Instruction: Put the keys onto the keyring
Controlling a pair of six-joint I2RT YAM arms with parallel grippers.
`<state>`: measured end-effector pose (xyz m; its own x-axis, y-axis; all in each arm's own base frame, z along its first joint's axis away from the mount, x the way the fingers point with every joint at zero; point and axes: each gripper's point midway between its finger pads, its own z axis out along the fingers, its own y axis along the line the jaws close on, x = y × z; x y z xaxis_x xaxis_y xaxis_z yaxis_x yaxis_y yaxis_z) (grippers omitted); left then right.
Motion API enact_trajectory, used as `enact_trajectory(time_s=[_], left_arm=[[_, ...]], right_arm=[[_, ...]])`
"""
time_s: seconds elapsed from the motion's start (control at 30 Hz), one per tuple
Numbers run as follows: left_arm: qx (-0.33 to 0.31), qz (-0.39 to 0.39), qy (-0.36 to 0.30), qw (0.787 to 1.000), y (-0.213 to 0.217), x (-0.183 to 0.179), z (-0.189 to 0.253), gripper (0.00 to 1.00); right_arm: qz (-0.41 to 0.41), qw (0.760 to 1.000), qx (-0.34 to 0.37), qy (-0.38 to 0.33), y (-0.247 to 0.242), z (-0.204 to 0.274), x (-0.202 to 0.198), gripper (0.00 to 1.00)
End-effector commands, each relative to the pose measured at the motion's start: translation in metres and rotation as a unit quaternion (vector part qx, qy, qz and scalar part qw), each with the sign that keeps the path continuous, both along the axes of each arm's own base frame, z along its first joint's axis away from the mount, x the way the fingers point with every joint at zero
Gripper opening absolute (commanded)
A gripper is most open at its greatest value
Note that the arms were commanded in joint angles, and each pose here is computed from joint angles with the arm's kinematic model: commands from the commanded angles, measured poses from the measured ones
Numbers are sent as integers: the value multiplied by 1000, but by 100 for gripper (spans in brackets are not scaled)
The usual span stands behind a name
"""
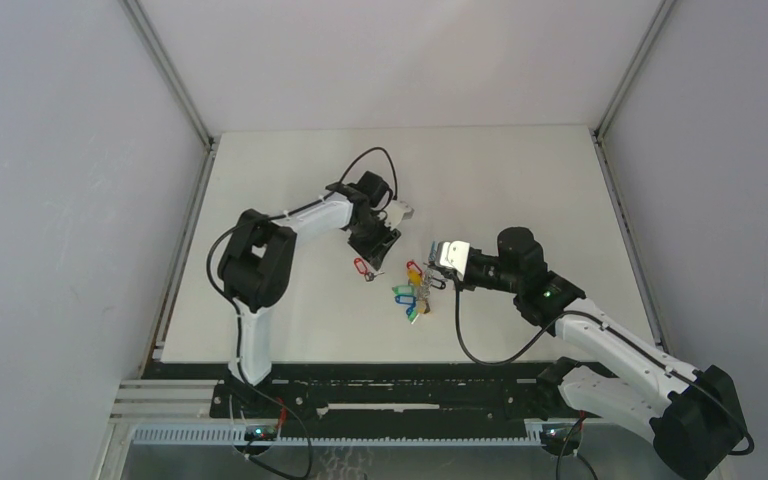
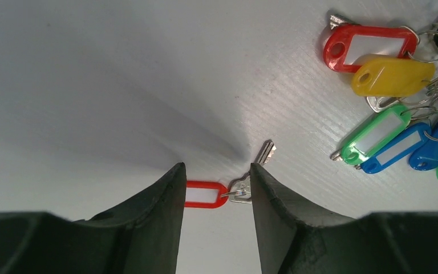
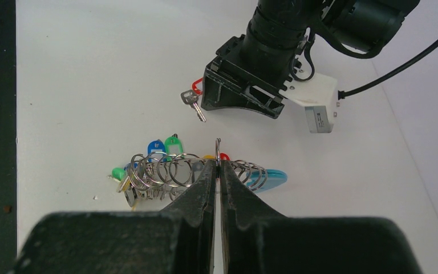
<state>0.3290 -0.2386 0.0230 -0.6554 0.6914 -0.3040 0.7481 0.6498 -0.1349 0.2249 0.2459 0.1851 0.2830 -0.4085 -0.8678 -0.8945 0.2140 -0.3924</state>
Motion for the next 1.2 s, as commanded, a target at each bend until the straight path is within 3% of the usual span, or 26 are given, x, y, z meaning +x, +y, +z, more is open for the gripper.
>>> enact_trajectory(time_s=[0.0, 0.37, 0.8, 1.17], left_arm=[[-37, 40, 7, 998, -9, 9, 13, 50], [-46, 129, 50, 989, 11, -25, 7, 52], [-133, 171, 94, 972, -10, -61, 13, 52], [-36, 247, -48, 967, 23, -34, 37, 51]], right_arm=[[7, 999, 19, -32, 5, 19, 3, 0], [7, 999, 19, -37, 4, 21, 3, 0], [9, 999, 20, -41, 5, 23, 0, 0], [8, 999, 18, -44, 5, 23, -1, 0]])
